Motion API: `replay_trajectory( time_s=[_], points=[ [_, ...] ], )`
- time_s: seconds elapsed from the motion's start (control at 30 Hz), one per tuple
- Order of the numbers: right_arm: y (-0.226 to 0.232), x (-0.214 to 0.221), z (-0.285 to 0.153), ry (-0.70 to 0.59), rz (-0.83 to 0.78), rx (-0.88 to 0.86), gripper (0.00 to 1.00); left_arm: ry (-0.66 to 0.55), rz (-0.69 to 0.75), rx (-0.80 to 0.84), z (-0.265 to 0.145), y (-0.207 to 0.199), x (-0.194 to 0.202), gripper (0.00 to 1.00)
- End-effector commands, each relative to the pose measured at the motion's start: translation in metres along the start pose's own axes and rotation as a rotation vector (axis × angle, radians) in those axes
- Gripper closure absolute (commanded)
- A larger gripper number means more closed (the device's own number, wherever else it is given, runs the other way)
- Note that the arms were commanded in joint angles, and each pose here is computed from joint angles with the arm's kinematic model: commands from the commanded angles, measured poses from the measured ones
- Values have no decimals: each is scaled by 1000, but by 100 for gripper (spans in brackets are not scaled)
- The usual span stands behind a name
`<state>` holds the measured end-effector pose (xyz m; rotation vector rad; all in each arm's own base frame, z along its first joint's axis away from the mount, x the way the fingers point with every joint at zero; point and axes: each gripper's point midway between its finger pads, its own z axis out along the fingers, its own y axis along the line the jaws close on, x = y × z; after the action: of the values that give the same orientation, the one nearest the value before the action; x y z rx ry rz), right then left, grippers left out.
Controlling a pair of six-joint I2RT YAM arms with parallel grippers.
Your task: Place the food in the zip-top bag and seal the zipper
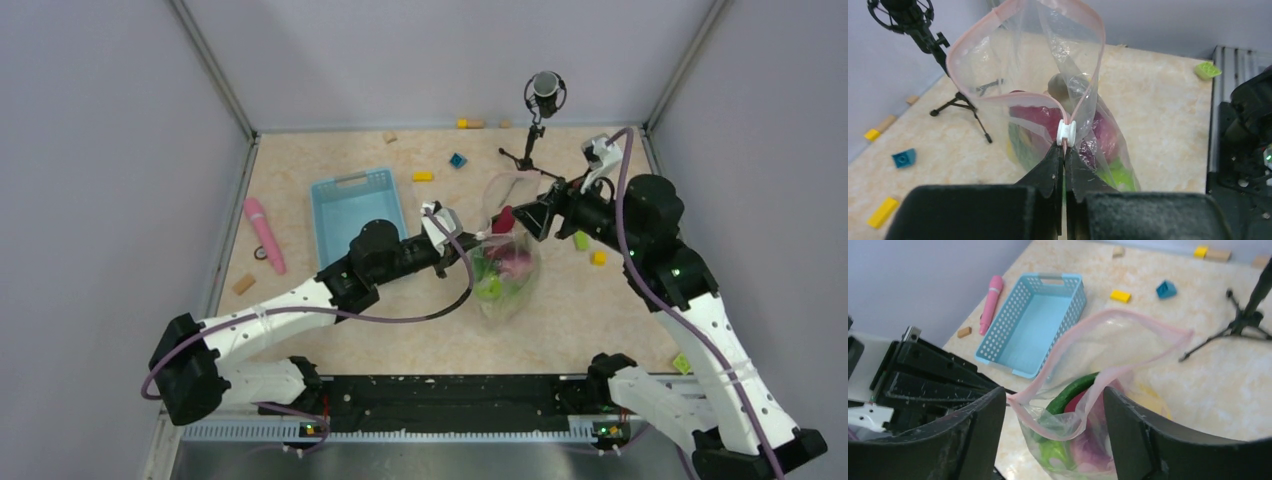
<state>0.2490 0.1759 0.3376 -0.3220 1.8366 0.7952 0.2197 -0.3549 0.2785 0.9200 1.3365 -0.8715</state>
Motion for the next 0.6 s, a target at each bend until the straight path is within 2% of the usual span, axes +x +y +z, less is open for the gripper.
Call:
replay_trajectory(
  time_s=[0.0,0.13,0.17,0.23,0.4,0.57],
  points=[
    [34,-46,-23,-213,-238,-154,20,-15,263,49,3,8,-54,100],
    [58,-41,-31,-240,-409,-305,4,59,340,112,4,8,-55,100],
    [64,-37,-32,-228,-443,-350,3,69,359,114,3,10,-57,100],
    [73,-28,-34,-205,-550,-439,3,111,365,128,0,12,-54,100],
    [87,-12,-36,-182,-741,-609,4,122,373,207,-6,3,-60,100],
    [92,-6,-28,-126,-748,-702,11,125,349,212,-8,1,-63,100]
  ],
)
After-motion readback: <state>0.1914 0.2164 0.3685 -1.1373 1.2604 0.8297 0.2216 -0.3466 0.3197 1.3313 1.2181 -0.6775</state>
